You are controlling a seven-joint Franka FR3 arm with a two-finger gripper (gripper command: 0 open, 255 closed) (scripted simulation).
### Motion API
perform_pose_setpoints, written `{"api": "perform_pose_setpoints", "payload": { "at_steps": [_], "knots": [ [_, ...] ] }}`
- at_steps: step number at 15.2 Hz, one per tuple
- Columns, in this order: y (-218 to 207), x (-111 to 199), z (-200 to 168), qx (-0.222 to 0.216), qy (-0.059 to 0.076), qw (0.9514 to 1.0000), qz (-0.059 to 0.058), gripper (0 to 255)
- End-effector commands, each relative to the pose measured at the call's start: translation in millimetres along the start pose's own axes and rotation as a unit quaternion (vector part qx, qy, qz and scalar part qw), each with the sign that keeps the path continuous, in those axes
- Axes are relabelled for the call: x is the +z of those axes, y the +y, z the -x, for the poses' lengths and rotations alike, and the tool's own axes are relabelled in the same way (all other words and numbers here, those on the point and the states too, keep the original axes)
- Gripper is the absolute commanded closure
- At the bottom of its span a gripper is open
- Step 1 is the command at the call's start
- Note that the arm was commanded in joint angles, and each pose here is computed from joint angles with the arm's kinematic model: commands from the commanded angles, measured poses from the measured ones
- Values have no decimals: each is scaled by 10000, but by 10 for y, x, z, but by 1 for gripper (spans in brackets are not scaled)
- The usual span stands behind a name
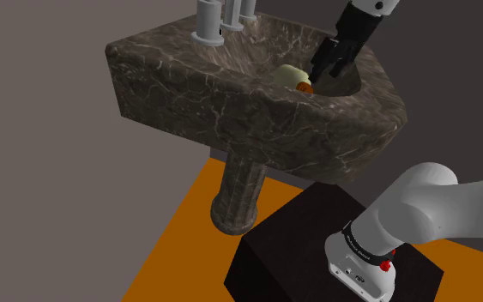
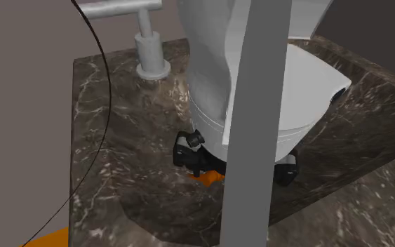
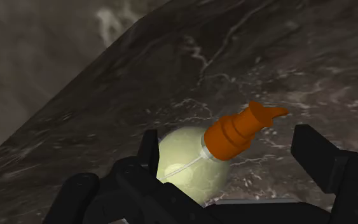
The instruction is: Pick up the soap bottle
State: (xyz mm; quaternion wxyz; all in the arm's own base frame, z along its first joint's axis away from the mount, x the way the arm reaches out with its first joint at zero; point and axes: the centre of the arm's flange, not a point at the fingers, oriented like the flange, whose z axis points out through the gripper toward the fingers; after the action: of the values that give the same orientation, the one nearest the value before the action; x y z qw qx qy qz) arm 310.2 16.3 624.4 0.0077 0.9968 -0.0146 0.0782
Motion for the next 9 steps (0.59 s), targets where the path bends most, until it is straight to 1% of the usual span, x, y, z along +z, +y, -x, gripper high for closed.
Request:
{"api": "perform_pose_setpoints", "payload": {
  "at_steps": [1, 2, 3, 4, 9],
  "knots": [
    [0, 0, 0, 0, 0, 10000, 0, 0],
    [-230, 20, -97, 803, 27, 9958, 447, 0],
    [-439, 58, -229, 1599, 53, 9831, 890, 0],
    [-495, 73, -273, 1827, 61, 9779, 1017, 0],
    [-498, 333, -232, 1827, 61, 9779, 1017, 0]
  ]
}}
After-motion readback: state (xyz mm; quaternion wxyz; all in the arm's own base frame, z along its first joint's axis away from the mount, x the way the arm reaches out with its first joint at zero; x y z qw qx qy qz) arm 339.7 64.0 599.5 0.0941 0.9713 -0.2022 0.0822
